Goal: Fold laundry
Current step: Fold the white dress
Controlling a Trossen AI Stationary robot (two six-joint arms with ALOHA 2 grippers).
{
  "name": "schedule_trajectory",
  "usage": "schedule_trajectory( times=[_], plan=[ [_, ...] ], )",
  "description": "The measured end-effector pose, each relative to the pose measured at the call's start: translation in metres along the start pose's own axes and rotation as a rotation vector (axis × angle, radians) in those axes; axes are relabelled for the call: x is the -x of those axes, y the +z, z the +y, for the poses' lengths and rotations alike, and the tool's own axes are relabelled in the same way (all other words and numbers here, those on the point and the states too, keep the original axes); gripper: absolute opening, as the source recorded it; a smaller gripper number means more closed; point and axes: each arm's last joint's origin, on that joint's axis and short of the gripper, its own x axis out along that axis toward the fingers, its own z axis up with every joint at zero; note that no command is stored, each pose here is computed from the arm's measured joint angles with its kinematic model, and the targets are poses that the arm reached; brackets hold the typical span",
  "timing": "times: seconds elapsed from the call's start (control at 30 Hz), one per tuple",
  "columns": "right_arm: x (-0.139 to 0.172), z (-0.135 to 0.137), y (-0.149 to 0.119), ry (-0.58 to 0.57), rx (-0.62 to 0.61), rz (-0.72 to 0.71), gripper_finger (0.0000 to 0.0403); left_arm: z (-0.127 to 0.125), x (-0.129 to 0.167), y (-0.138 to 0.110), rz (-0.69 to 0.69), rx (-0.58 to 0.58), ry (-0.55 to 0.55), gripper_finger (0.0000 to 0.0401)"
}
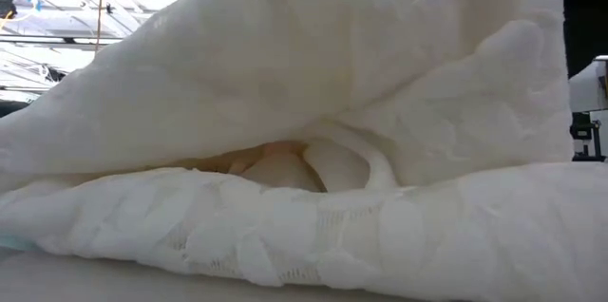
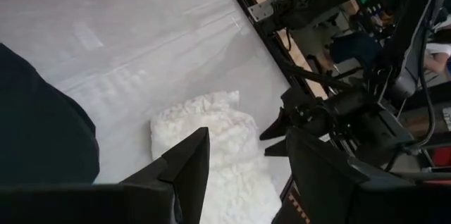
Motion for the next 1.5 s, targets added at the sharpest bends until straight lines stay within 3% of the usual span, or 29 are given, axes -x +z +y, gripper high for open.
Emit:
schedule_trajectory(
  times=[0.2,0.43,0.5,0.8,1.17,1.27,1.5],
  plan=[
    [-0.008,0.001,0.007,-0.015,-0.009,0.001,0.0199,0.001,0.0,0.0,0.003,-0.004,0.006,0.0177],
    [-0.012,0.008,0.015,0.03,0.057,0.025,0.0044,0.002,0.0,-0.001,0.006,-0.02,0.017,0.0177],
    [-0.012,0.011,0.016,0.055,0.078,0.024,0.0019,0.002,0.0,-0.001,0.007,-0.03,0.017,0.0177],
    [0.023,0.03,0.008,0.114,0.041,-0.017,0.0018,0.002,0.0,-0.001,0.009,-0.036,0.02,0.0177],
    [0.055,0.012,-0.029,-0.059,-0.093,-0.016,0.0018,0.006,-0.002,-0.003,0.018,-0.054,0.048,0.0177],
    [0.056,0.005,-0.044,-0.077,-0.125,-0.009,0.0018,0.01,-0.005,-0.006,0.025,-0.052,0.068,0.0177],
    [0.039,-0.016,-0.072,-0.236,-0.133,0.124,0.0018,0.016,-0.01,-0.012,0.023,-0.044,0.1,0.0177]
  ],
)
